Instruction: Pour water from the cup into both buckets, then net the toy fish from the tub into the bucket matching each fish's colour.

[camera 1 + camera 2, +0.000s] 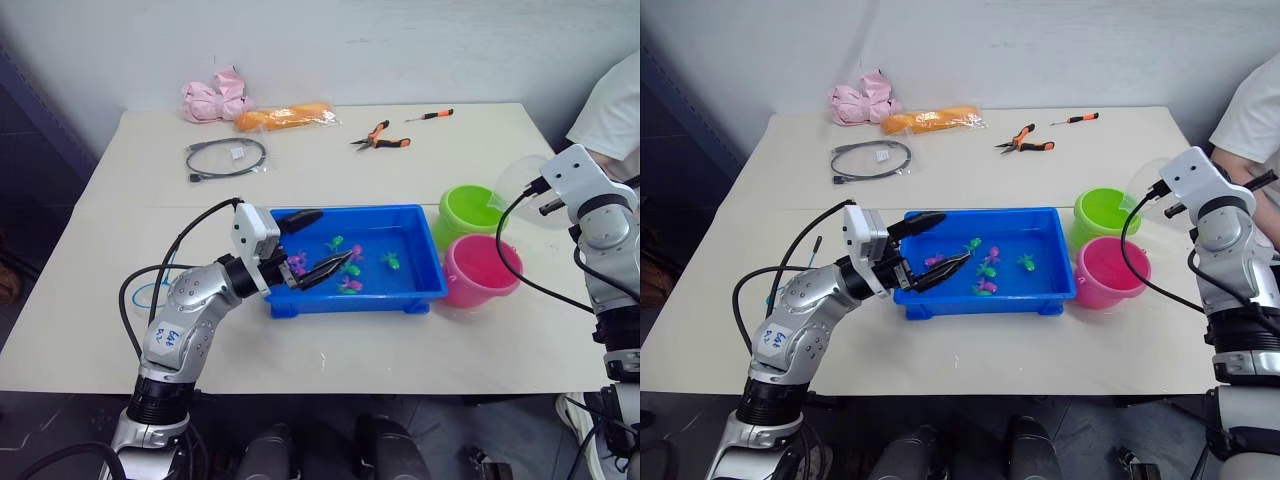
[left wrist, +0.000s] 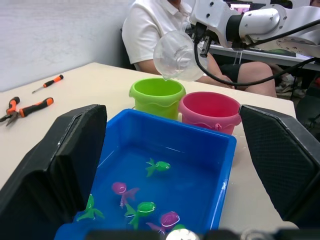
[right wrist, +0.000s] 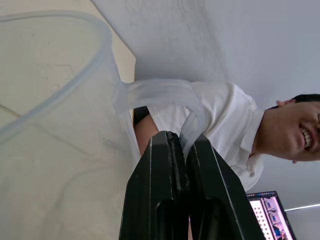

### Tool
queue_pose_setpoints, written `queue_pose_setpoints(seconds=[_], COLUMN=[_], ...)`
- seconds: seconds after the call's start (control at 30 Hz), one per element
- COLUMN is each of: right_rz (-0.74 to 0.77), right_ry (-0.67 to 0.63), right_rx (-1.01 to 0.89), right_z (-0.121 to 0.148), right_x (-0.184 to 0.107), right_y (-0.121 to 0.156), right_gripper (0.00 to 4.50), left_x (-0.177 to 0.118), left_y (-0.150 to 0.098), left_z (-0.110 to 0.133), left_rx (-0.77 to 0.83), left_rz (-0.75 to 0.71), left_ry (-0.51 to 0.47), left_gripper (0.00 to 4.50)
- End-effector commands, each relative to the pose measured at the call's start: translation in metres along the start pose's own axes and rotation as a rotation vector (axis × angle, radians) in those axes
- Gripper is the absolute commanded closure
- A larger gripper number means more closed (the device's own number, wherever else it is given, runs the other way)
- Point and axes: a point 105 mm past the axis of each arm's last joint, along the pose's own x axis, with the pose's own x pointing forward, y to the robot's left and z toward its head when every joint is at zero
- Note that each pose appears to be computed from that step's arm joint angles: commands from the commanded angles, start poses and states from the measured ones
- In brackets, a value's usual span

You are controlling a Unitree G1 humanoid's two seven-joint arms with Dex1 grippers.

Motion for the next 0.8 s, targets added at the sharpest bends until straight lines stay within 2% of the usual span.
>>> queue_pose_setpoints(seconds=[0.03, 0.5, 0.8], right_rz=[-0.092, -0.16, -0.187], right_ry=[-0.089, -0.25, -0.296], right_rx=[-0.098, -0.387, -0.439], right_z=[0.018, 0.044, 0.052], right_x=[0.001, 0.001, -0.003], right_y=[-0.024, -0.023, -0.027], right_gripper=[4.44, 4.44, 4.44], left_x=[0.001, 0.0, 0.001], left_y=[-0.006, -0.011, -0.011], left_z=[0.009, 0.007, 0.007], left_rx=[0.035, 0.032, 0.023], left_rz=[0.0, 0.0, 0.002], left_ry=[-0.034, -0.035, -0.044], left_gripper=[0.0, 0.0, 0.0])
